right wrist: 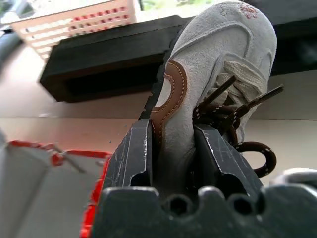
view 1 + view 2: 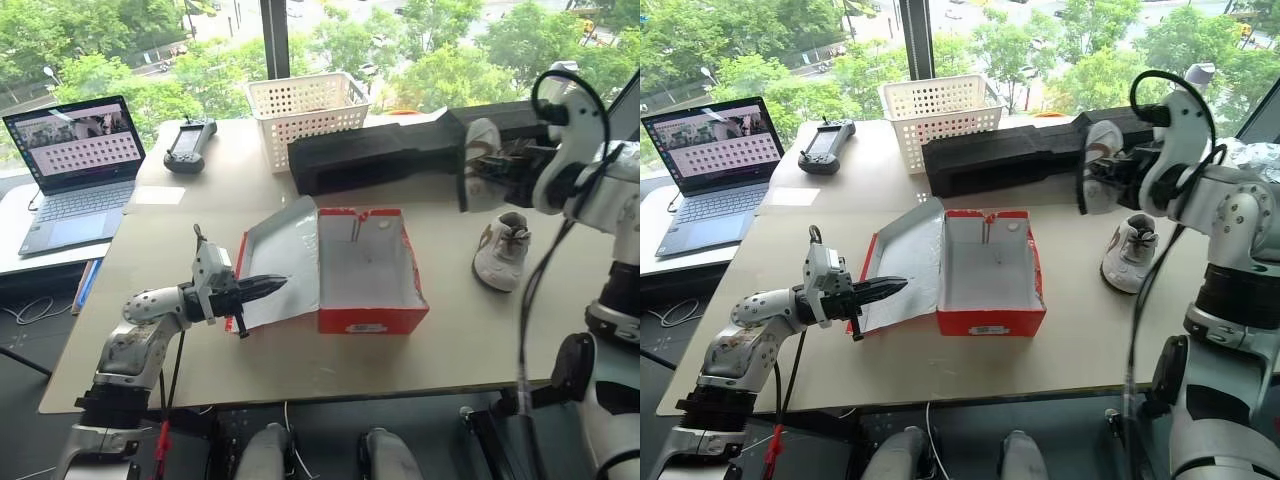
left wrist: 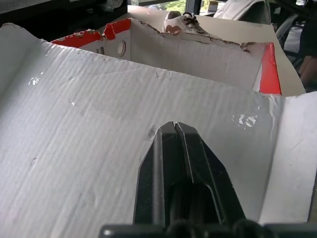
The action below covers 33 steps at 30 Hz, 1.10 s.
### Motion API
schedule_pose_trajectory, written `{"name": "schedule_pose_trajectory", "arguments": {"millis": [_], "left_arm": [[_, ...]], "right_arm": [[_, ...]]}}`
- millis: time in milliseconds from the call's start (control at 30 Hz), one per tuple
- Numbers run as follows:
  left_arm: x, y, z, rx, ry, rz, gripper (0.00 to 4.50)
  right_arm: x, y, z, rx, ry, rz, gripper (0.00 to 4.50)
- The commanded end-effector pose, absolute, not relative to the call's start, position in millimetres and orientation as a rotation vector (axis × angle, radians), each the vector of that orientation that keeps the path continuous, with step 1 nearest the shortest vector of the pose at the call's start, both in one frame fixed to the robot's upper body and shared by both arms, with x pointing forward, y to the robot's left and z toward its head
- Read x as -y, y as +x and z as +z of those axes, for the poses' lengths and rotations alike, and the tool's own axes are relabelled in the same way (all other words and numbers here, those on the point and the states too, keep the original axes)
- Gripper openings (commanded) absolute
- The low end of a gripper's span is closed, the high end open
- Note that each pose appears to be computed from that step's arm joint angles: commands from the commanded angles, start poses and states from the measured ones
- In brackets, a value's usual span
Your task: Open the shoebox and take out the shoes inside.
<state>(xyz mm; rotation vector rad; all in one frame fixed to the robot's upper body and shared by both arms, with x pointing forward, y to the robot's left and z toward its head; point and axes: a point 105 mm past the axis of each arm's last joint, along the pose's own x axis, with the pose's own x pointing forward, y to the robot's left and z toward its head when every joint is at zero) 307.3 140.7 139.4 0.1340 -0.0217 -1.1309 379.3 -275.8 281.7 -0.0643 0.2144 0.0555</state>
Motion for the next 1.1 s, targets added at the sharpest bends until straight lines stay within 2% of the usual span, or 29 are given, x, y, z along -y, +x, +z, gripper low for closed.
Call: {"name": "schedule_pose_trajectory", "arguments": {"millis": [33,200,333,767,933,967,1000,1100], "left_arm": [[-138.9,307.9,147.3,0.056,0.164,-1.138,0.00],[-137.9,307.6,146.9,0.054,0.161,-1.142,0.00],[-138.8,307.3,145.6,0.050,0.161,-1.141,0.00],[-139.1,305.8,143.9,0.046,0.160,-1.139,0.00],[-139.1,305.9,143.9,0.047,0.159,-1.140,0.00],[-139.2,305.7,144.0,0.048,0.159,-1.140,0.00],[-139.3,305.5,144.1,0.049,0.159,-1.140,0.00],[-139.4,305.4,144.2,0.050,0.159,-1.142,0.00]], "right_arm": [[312.9,375.9,278.7,-0.246,-0.257,-0.148,1.29],[348.4,368.7,246.4,-0.387,-0.421,-0.305,1.29],[360.9,361.7,224.7,-0.486,-0.467,-0.332,1.29],[340.9,365.1,152.7,-0.645,-0.329,-0.213,1.29],[344.1,368.9,149.6,-0.622,-0.289,-0.239,1.29],[339.1,371.4,156.5,-0.588,-0.260,-0.218,1.83],[335.3,373.0,161.4,-0.564,-0.240,-0.200,1.98],[336.0,373.5,171.0,-0.544,-0.272,-0.209,2.97]]}}
